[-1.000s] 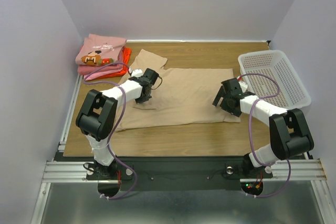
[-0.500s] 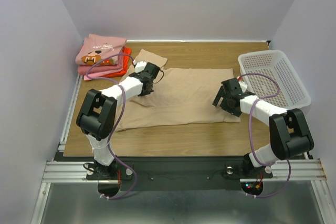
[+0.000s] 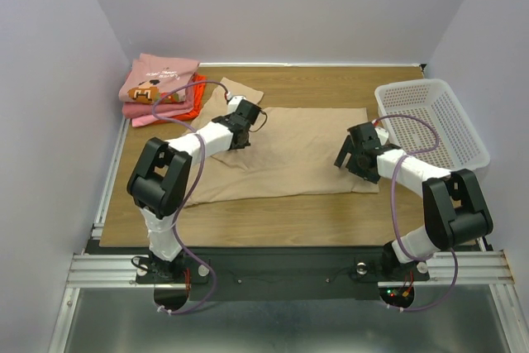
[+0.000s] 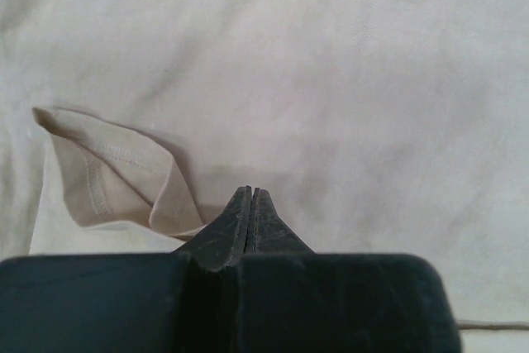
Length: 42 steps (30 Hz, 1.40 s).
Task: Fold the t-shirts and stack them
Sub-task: Fold the tshirt
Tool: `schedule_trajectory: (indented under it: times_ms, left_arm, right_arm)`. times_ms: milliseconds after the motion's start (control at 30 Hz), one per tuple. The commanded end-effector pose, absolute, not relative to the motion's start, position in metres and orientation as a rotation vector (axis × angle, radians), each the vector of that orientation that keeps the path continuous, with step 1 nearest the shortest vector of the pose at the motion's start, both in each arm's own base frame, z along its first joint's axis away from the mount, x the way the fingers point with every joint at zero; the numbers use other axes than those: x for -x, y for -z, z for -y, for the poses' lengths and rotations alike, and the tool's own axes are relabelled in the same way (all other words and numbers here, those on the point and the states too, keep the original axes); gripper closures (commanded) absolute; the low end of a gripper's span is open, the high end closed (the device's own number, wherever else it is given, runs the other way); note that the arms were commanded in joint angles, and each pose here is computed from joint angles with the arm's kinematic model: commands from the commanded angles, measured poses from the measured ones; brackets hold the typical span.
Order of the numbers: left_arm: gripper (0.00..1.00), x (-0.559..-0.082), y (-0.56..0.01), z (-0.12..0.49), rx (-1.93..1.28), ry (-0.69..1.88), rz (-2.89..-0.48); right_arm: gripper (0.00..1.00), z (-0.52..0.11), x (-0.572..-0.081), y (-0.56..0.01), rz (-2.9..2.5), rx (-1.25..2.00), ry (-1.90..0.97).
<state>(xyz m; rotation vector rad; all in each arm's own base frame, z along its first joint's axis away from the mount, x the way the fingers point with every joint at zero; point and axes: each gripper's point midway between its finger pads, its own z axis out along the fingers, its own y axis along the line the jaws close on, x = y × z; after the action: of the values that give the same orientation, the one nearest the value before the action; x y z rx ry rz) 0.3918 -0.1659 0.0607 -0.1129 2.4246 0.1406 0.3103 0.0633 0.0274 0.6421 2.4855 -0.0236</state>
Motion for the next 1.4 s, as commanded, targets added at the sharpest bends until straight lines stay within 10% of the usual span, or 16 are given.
schedule_trajectory:
  times_ms: [0, 667, 867, 900, 933, 1367]
  left_arm:
    - [1.00, -0.405, -0.069, 0.184, 0.027, -0.125, -2.383]
    - [0.98, -0.421, -0.074, 0.203, -0.009, -0.092, -2.364]
    - [0.39, -0.414, -0.075, 0.201, -0.006, -0.117, -2.375]
    - [0.08, -0.412, -0.082, 0.200, 0.007, -0.110, -2.365]
    - [0.02, -0.411, -0.086, 0.200, 0.011, -0.106, -2.361]
    - [0.02, -0.355, -0.125, 0.151, 0.333, 0.007, -2.249]
  right_arm:
    - [0.00, -0.063, -0.313, -0.027, -2.487, -0.648, 0.013]
    - [0.00, -0.065, -0.313, -0.029, -2.488, -0.637, -0.002]
    - [0.00, -0.066, -0.313, -0.029, -2.493, -0.633, -0.012]
    - [0.00, -0.067, -0.313, -0.029, -2.494, -0.630, -0.016]
    - [0.00, -0.067, -0.313, -0.030, -2.493, -0.626, -0.018]
    - [0.00, -0.071, -0.316, -0.039, -2.484, -0.578, -0.050]
